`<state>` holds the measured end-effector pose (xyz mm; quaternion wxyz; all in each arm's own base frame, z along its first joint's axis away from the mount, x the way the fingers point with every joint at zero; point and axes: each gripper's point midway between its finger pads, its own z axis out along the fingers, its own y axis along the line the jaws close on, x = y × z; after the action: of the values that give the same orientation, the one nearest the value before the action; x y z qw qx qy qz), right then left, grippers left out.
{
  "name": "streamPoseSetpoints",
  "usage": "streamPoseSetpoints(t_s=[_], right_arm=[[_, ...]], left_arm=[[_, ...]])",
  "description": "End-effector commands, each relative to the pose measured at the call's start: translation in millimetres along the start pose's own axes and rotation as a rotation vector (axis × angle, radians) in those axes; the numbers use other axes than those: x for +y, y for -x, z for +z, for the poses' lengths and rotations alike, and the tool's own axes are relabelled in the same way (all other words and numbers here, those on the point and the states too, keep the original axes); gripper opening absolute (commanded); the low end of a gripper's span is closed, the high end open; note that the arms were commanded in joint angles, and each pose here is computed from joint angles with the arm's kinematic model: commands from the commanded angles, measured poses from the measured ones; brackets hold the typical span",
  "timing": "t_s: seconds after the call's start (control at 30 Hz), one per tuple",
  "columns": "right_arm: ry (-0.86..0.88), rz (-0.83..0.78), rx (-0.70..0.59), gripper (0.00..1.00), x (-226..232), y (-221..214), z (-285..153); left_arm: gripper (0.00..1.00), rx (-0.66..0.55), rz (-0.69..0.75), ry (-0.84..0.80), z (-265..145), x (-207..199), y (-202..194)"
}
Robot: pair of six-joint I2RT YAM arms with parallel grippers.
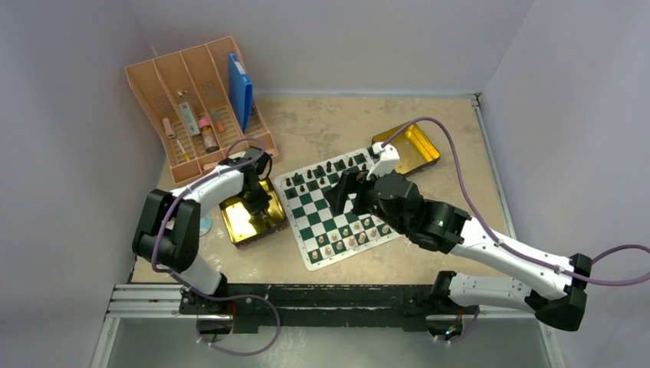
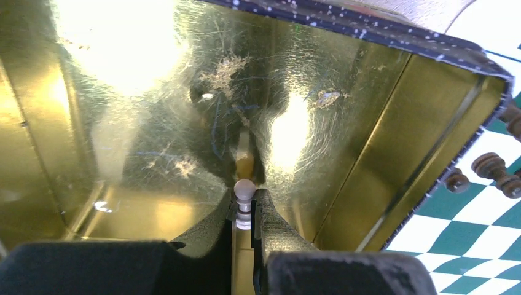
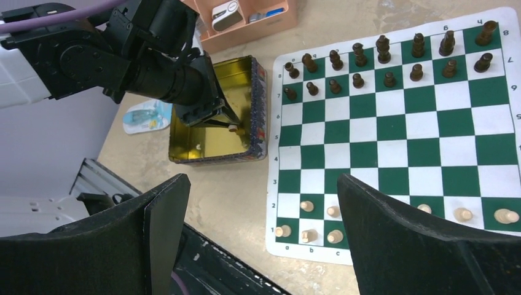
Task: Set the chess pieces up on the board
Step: Pick up the chess piece from the storage box, then place the chess piece on the chessboard.
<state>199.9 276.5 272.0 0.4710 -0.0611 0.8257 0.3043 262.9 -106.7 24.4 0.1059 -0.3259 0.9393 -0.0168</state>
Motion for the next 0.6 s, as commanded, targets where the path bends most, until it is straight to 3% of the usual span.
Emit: streamPoseSetpoints(t_s=[0.0,0.2,0.43,0.57], right_arm=[[0.052,0.086,-0.060,0.91,19.0,19.0,3.3],[0.088,0.177,-0.031,0.90,37.4,6.7,30.1],[0.312,0.242,-0.052,0.82,79.1,-6.1,53.2],[0.376,0.193,-0.112,0.81,100.6,-18.0,64.4]], left_arm=[[0.00,-0.129,-0.028,-0.019,-36.2,-2.1,28.4],[0.00,-0.239,-0.036,-0.167,-84.8,-18.6,47.6],[0.00,-0.411,0.078,-0.493,-157.1,-43.0,58.7],[0.00,-0.395,0.035,-0.628,-192.0,-40.0,42.4]])
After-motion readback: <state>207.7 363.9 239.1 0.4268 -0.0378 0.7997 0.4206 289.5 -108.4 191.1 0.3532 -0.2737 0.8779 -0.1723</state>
